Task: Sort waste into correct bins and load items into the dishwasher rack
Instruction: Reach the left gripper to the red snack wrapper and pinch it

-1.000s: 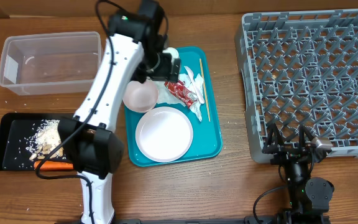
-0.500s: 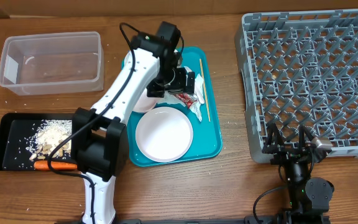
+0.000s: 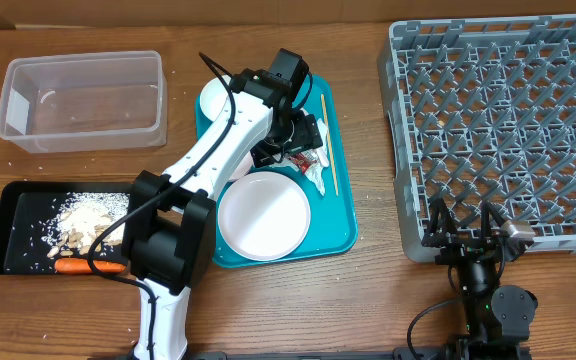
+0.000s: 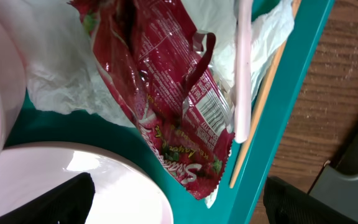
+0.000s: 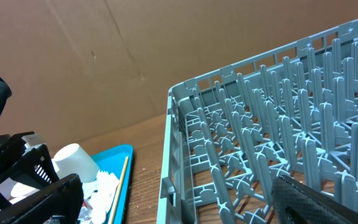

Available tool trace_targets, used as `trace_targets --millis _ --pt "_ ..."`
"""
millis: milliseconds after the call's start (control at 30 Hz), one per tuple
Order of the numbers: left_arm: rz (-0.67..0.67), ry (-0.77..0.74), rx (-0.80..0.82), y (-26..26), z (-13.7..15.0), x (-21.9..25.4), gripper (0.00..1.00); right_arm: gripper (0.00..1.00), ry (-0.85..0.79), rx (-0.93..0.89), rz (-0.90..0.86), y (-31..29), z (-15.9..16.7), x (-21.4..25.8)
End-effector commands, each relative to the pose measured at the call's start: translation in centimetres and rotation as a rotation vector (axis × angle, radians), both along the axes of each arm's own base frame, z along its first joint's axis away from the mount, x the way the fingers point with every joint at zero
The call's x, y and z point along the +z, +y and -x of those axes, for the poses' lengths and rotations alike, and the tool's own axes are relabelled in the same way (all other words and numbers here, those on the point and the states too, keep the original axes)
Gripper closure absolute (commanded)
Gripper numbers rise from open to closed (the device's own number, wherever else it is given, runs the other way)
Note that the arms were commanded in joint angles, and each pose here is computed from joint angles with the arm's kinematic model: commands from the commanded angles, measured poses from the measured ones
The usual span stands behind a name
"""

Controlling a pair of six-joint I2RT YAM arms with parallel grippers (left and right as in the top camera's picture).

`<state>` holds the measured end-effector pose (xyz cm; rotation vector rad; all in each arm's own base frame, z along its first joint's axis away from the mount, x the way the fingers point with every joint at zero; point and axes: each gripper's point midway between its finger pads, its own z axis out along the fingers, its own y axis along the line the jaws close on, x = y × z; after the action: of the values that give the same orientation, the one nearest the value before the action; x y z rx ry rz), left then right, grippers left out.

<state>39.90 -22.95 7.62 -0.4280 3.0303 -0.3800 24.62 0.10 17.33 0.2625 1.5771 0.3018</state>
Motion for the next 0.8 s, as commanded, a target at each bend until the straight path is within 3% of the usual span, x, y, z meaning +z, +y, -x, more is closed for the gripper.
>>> trace_targets --millis 0,400,567,767 --pt "-0.032 0.037 0.059 0.0 0.3 -2.0 0.11 0.0 0.0 -0.018 0.004 -0.4 0.0 -0.3" --pt "-0.048 0.01 0.055 -0.4 -0.5 -3.1 0.18 0.0 0.0 -0.018 0.004 -0.4 0.0 -0.3" --pt "-0.053 0.008 0.055 -0.4 -0.4 -3.4 0.27 0.0 0.0 -0.018 0.004 -0.4 0.0 -0.3" --pt "-0.056 0.008 0.053 -0.5 -0.2 -4.3 0.26 0.0 0.0 -0.018 0.004 -0.4 0.0 -0.3"
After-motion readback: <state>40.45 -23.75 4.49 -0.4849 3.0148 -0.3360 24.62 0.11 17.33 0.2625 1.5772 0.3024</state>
